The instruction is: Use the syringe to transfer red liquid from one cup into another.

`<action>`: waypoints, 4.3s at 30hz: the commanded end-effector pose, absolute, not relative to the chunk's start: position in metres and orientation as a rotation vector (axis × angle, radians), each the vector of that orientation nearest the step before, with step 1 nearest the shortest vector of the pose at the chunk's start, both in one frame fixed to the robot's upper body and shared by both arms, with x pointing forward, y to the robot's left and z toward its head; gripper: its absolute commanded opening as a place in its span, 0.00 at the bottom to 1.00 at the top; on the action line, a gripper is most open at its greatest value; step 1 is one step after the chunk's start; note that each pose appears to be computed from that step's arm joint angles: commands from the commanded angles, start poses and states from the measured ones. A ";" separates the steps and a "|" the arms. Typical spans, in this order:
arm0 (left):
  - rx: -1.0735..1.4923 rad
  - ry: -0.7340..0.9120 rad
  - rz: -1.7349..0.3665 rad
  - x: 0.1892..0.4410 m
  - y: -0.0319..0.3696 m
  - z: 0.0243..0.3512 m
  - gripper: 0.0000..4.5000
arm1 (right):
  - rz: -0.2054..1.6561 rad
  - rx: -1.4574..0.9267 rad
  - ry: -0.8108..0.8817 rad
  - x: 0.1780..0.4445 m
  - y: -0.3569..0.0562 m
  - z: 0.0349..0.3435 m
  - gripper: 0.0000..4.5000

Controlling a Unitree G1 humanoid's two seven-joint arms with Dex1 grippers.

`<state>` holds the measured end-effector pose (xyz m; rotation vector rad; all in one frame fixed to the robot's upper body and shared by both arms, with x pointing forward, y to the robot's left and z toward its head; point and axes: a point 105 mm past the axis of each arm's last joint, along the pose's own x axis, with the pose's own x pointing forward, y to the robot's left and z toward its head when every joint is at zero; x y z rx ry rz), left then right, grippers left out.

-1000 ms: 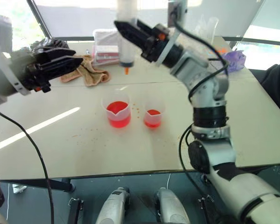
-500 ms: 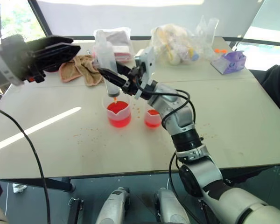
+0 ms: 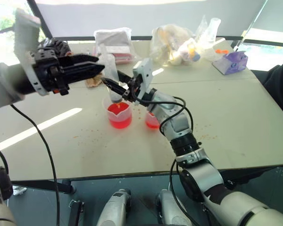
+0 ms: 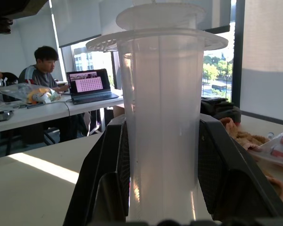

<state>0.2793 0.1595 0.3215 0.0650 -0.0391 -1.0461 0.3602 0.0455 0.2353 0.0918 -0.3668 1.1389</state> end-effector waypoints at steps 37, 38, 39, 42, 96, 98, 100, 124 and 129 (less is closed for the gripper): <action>0.147 -0.036 -1.044 0.318 0.142 0.278 0.45 | 1.176 0.054 -0.396 0.344 0.053 0.232 0.29; 0.149 -0.034 -1.043 0.318 0.142 0.276 0.45 | 1.176 0.053 -0.393 0.344 0.054 0.230 0.29; 0.148 -0.033 -1.041 0.318 0.142 0.275 0.39 | 1.175 0.052 -0.390 0.344 0.055 0.229 0.29; 0.148 -0.039 -1.034 0.319 0.143 0.275 0.23 | 1.179 0.052 -0.384 0.344 0.057 0.226 0.29; 0.127 -0.257 -0.974 0.318 0.142 0.346 0.00 | 1.251 0.075 -0.262 0.331 0.067 0.191 0.29; 0.127 -0.256 -0.974 0.318 0.142 0.346 0.00 | 1.251 0.075 -0.263 0.330 0.067 0.192 0.29; 0.126 -0.255 -0.975 0.318 0.142 0.345 0.00 | 1.251 0.075 -0.265 0.330 0.067 0.192 0.29; 0.103 -0.199 -0.903 0.307 0.164 0.327 0.60 | 1.179 0.074 -0.406 0.342 0.054 0.238 0.29; 0.091 -0.181 -0.822 0.299 0.184 0.320 0.60 | 1.125 0.074 -0.455 0.347 0.045 0.253 0.29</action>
